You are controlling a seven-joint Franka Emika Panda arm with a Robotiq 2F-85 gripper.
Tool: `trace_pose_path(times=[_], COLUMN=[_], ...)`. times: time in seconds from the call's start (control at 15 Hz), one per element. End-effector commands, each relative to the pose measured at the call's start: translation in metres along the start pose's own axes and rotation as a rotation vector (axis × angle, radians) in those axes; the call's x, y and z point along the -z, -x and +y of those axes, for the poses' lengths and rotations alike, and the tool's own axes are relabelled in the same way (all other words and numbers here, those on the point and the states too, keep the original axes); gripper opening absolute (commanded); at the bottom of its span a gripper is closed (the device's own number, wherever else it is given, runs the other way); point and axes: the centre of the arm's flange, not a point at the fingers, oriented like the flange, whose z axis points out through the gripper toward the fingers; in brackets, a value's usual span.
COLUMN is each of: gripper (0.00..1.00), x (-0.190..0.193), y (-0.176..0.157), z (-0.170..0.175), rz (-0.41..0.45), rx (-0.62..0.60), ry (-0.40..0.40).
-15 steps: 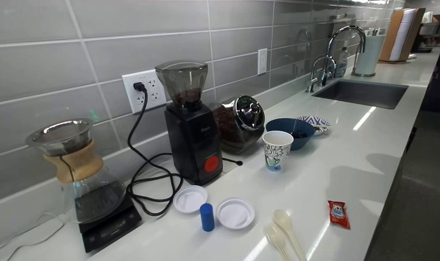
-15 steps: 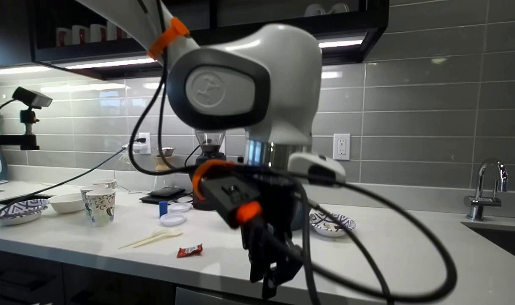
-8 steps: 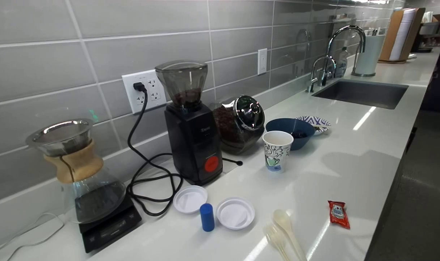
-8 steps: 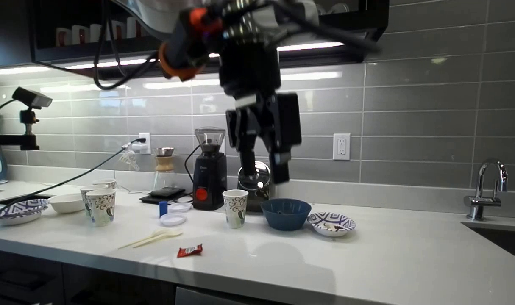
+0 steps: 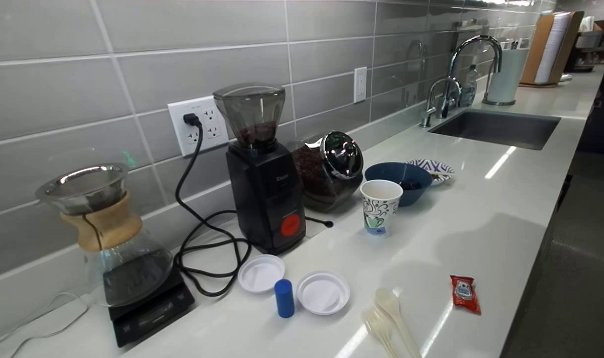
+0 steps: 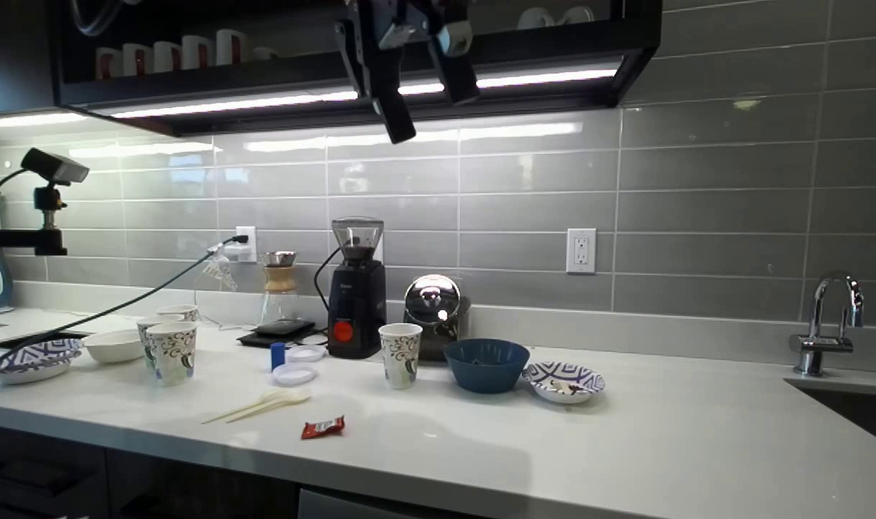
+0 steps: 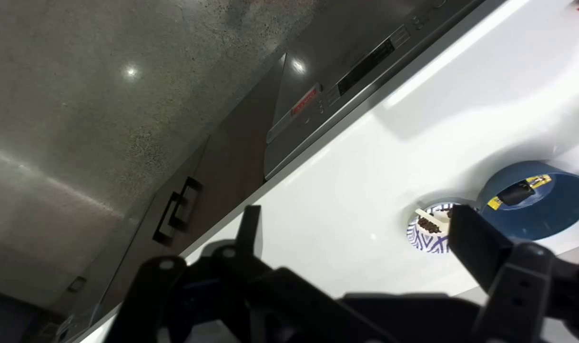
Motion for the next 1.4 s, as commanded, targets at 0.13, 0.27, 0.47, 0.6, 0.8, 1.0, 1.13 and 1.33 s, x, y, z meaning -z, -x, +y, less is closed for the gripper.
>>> trace_pose_path(times=[0.13,0.27,0.47,0.6,0.8,1.0,1.13,1.33], gripper=[1.0,1.0,1.0,1.0,1.0,1.0,1.0,1.0], x=[-0.0055,-0.0057,-0.0057,-0.0057,-0.0057,-0.0057,-0.0057,-0.0057], y=[-0.0015,-0.0016,-0.0017,-0.0016,-0.0017,-0.0017,-0.0017,-0.0017], z=[-0.0016,-0.0018,-0.0018,-0.0018,-0.0018,-0.0019,-0.0019,-0.0019], rz=[-0.012,-0.012,-0.012,-0.012,-0.012,-0.012,-0.012,-0.012], rx=[0.004,0.005,0.005,0.005,0.005,0.005,0.005,0.005], ry=[-0.003,-0.004,-0.004,-0.004,-0.004,-0.004,-0.004,-0.004])
